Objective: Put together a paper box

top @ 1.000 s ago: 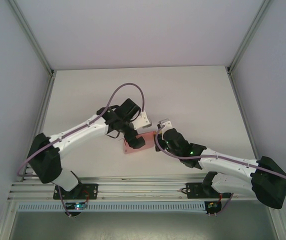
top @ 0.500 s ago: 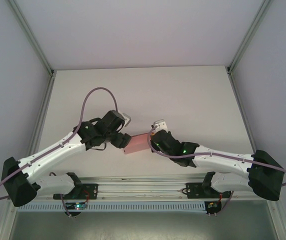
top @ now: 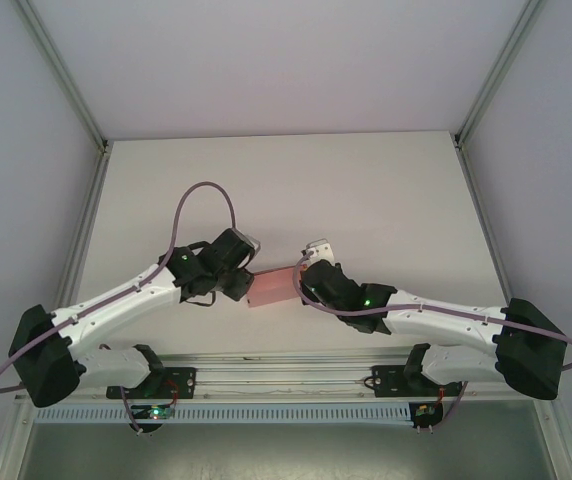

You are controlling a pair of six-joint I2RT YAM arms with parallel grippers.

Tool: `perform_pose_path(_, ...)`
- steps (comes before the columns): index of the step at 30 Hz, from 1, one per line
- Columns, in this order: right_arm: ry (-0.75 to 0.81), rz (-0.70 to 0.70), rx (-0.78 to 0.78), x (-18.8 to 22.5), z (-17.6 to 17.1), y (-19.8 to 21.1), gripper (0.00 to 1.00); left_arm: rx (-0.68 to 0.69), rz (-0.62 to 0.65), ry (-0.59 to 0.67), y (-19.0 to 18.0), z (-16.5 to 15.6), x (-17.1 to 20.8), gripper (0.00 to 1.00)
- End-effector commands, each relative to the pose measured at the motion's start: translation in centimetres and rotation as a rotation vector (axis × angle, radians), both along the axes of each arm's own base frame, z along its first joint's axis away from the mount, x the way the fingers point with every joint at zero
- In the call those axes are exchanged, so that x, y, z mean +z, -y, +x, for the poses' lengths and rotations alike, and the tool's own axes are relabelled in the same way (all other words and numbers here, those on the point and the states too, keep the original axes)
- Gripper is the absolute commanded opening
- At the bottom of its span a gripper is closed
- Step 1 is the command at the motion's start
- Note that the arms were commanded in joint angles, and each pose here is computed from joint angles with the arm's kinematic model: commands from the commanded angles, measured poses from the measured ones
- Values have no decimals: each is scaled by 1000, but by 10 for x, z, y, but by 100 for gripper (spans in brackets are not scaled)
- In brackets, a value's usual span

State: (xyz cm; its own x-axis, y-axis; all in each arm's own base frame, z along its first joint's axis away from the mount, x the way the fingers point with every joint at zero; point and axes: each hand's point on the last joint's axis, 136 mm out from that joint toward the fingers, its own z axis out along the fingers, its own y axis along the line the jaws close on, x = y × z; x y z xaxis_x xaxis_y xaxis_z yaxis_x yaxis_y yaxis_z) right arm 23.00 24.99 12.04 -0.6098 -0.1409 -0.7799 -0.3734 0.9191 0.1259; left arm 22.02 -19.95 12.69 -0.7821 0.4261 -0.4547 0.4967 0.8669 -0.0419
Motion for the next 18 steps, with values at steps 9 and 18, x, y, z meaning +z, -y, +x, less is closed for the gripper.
perform_pose_path(9,0,-110,39,-11,-17,-1,0,127,-148,-34,13,0,16,0)
perform_pose_path(18,12,-217,49,-28,-29,-1,0,263,-295,-251,23,-13,22,0)
